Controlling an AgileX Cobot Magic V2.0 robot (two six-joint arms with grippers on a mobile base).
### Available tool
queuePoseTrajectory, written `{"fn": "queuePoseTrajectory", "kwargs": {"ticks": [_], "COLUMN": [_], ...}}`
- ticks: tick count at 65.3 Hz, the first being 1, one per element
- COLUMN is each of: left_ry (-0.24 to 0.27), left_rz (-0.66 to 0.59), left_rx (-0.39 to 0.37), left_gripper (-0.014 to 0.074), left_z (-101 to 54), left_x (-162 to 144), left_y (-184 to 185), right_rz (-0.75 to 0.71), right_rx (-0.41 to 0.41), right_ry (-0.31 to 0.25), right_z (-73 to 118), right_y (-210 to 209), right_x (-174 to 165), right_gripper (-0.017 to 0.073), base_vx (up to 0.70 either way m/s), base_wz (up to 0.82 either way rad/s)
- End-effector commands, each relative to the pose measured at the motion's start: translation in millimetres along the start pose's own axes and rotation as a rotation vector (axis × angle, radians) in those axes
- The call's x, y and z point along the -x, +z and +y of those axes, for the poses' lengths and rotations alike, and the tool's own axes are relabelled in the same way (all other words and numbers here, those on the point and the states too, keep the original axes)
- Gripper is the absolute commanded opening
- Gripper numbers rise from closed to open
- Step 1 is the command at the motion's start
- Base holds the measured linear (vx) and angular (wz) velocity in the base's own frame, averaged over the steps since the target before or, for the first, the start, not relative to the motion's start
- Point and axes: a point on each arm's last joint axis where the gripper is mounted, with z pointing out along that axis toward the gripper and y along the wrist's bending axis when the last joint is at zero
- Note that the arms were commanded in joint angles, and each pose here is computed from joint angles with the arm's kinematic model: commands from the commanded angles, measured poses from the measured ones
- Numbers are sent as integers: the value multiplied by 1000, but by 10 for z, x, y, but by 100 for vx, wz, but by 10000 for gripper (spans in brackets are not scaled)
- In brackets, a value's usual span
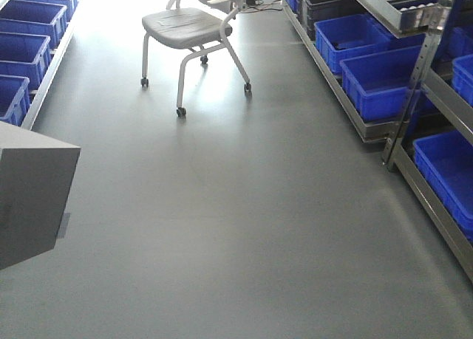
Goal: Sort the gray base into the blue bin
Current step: 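Drive along the shelf aisle toward the rack of blue bins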
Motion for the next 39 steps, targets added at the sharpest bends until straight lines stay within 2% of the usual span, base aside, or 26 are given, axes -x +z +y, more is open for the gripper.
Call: {"fn": "queuePoseTrajectory", "kwargs": {"ticks": [1, 21, 39], "left_ry": [-26, -26, -26], "left_rz": [-125, -126, -125], "left_rx": [4, 4, 4], "left_gripper": [38, 38, 38], "left_z": [1, 1, 1], "left_x": [182, 183, 182], "left_y": [-12, -12, -12], "right_rz": [-73, -73, -73], "right_rx": [-1, -1, -1], "right_ry": [-20, -20, -20], "right_z": [0, 0, 0], "right_y": [-2, -2, -2], "right_x": [61, 61, 61], "right_gripper": [-5, -5, -5], "base_vx": [35, 34, 33], "base_wz": [9, 13, 30]}}
